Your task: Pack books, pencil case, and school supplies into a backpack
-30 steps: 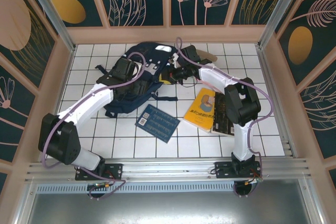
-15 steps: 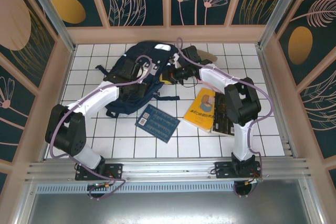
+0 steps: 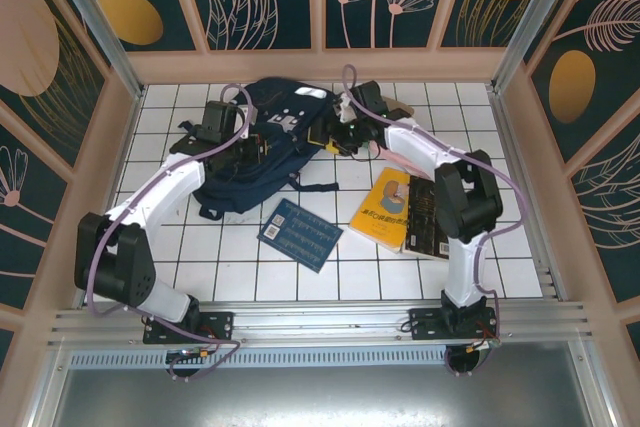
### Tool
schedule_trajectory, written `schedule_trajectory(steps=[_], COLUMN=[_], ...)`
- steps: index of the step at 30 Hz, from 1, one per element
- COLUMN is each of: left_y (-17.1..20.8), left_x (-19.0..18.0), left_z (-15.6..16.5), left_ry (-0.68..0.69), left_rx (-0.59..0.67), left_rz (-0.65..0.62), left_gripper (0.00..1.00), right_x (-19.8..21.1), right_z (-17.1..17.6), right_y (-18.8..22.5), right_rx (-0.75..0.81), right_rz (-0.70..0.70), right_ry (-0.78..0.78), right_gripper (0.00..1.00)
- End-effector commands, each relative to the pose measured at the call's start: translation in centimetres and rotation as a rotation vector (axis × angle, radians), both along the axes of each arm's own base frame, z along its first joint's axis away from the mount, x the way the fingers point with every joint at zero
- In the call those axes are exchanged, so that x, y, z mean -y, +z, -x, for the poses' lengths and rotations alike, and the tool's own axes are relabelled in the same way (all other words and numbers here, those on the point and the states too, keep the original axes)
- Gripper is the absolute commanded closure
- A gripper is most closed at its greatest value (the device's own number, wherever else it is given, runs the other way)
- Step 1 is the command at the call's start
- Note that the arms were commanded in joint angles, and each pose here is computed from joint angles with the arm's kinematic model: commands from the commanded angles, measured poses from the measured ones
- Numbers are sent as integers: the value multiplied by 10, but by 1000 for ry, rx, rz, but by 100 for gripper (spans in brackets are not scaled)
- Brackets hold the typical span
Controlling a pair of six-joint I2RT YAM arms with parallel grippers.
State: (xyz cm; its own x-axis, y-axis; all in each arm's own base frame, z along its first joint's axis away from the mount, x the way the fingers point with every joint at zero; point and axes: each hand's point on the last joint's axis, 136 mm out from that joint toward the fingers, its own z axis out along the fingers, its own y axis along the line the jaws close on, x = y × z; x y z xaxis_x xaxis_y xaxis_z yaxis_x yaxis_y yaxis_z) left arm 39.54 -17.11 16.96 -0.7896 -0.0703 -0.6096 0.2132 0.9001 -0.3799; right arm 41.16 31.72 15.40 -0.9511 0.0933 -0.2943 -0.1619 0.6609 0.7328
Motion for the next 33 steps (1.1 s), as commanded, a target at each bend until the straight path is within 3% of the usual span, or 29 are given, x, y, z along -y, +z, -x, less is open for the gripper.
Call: schedule_trajectory(steps=[1,2,5,7,11,20,33], left_y=[25,27,39,45,58,72,89], left_x=[31,32,38,41,48,48,44], left_z=[-17,-18,-21,-21,-18,-6,-1], left_ry=[-15,-12,-28,-37,-54,-63,-77], left_rx=[17,20,25,24,27,38,79], left_rz=[208,217,256,280,338,379,415], left_gripper=[100,100,100,100,100,100,100], right_x=[38,40,17,1,-8,-11,-23], right_z=[-3,7,75,114,132,144,104], right_y=[47,55,78,71,41,18,-18], right_rx=[301,411,894,1056,1147,1453,1450], right_rz=[107,112,140,112,113,157,311], right_ry=[-192,-203,-35,110,169,179,85], right_gripper=[45,46,48,51,55,61,63])
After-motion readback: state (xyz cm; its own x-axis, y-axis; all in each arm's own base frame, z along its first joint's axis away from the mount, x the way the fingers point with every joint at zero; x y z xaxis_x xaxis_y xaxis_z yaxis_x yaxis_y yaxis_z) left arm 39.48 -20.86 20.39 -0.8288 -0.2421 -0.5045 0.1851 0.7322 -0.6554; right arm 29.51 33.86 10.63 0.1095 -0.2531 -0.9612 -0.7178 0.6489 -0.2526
